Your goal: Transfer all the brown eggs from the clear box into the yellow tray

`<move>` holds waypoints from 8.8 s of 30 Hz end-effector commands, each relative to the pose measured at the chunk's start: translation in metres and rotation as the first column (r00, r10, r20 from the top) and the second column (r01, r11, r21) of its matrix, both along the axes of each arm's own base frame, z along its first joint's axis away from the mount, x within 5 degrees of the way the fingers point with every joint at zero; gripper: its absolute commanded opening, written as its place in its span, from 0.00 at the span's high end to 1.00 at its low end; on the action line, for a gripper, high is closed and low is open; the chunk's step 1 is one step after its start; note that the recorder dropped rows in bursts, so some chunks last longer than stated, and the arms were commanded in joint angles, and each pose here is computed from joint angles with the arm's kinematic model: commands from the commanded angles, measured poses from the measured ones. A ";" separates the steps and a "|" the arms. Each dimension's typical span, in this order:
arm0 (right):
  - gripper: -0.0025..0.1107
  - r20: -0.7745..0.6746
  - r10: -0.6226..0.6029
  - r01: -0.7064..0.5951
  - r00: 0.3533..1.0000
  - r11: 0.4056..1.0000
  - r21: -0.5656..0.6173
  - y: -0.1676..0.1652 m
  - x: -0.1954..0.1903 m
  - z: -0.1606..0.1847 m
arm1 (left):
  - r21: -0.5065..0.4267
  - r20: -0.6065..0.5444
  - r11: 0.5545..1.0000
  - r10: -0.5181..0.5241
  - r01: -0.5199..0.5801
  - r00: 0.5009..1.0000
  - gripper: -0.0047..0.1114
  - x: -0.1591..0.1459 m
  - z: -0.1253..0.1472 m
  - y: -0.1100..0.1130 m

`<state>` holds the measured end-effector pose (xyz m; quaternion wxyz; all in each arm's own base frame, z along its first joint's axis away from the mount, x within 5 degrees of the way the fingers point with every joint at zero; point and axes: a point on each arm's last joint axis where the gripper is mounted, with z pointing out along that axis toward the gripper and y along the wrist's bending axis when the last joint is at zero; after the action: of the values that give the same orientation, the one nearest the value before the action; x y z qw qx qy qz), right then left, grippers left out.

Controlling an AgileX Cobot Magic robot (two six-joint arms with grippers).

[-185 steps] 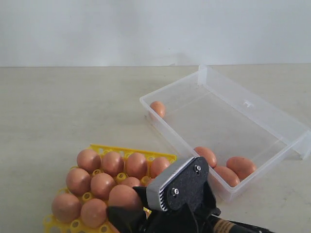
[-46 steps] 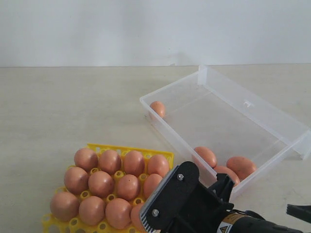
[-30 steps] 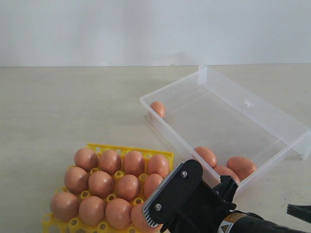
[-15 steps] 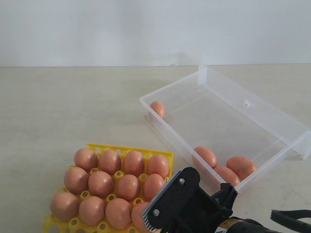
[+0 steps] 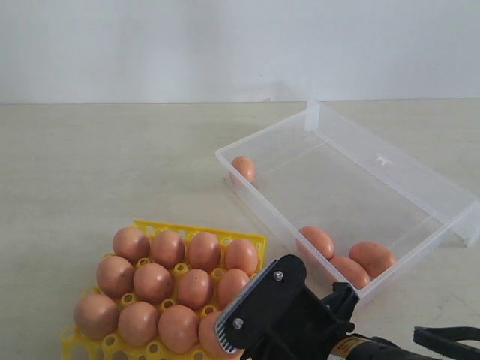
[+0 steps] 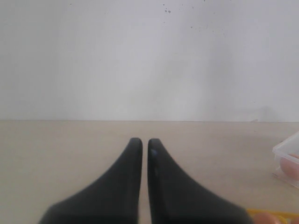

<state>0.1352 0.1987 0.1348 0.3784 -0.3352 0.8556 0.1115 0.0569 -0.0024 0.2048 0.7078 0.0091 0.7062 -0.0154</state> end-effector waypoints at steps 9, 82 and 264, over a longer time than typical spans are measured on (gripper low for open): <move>0.98 0.647 -0.636 0.480 0.421 0.761 0.436 -0.100 0.045 0.138 | -0.010 0.012 1.000 0.002 -0.002 1.000 0.92 0.000 0.002 0.000; 0.98 0.584 -0.260 0.415 0.769 0.898 -0.148 -0.104 0.269 0.216 | -0.010 0.014 1.000 0.002 -0.002 1.000 0.92 0.000 0.002 0.000; 0.98 0.080 -0.059 0.032 0.995 0.953 0.301 0.159 -0.003 -0.021 | -0.010 0.009 1.000 0.001 -0.001 1.000 0.92 0.000 0.002 0.000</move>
<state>0.1323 0.3574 0.1137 0.4669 -0.2552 0.8184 0.2171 0.0569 -0.0024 0.2048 0.7078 0.0091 0.7062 -0.0154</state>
